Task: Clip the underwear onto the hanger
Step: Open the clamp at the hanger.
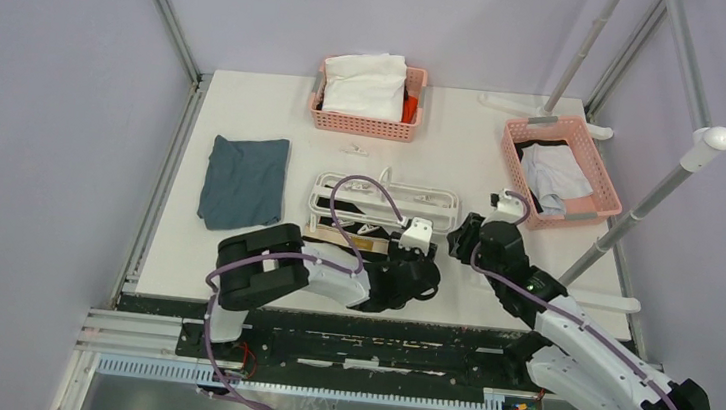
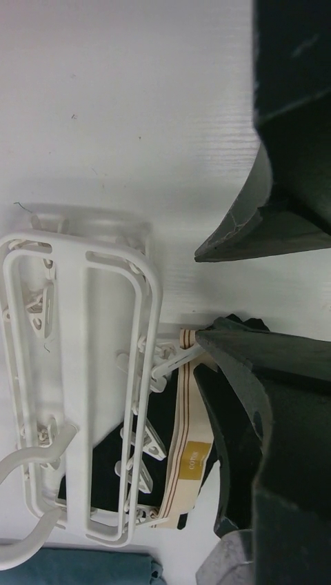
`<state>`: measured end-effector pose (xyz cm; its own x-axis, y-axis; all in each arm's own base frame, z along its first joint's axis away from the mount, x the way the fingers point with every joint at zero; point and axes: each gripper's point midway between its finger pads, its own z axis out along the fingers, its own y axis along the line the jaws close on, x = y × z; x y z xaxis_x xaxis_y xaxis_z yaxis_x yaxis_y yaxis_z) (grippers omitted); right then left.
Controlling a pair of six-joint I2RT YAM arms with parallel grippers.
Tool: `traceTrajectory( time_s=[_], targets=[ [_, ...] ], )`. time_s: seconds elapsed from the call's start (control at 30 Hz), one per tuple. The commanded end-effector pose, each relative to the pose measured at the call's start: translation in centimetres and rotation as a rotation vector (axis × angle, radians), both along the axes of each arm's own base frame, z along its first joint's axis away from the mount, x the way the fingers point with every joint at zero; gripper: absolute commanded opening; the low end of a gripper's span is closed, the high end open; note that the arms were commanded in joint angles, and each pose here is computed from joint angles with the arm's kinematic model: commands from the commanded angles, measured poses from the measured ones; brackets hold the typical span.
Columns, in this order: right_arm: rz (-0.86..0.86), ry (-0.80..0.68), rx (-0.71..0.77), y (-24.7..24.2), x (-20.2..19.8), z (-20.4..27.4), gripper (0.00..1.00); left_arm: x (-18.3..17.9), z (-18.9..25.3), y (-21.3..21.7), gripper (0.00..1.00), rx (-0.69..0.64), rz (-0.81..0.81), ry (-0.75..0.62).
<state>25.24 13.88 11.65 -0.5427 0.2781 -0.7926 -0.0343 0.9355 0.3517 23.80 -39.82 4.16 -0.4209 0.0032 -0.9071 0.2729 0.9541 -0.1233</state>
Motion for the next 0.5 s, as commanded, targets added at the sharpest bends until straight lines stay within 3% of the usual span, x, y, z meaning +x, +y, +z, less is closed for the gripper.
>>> traceTrajectory(
  time_s=[0.0, 0.13, 0.3, 0.47],
  targets=[
    [0.014, -0.028, 0.009, 0.0, 0.0, 0.7, 0.49, 2.0, 0.9, 0.2, 0.55, -0.041, 0.073, -0.036],
    [0.038, -0.030, 0.021, 0.2, -0.5, 0.7, 0.49, 2.5, 0.4, 0.6, 0.43, -0.028, 0.065, -0.037],
    [0.123, -0.055, 0.084, 1.5, -1.5, 1.2, 0.51, 2.5, 1.0, 1.1, 0.17, -0.019, 0.025, -0.055],
    [0.217, -0.103, 0.187, 3.1, -2.7, 1.9, 0.52, 1.5, 3.3, 1.8, 0.08, -0.056, -0.073, -0.093]
  ],
)
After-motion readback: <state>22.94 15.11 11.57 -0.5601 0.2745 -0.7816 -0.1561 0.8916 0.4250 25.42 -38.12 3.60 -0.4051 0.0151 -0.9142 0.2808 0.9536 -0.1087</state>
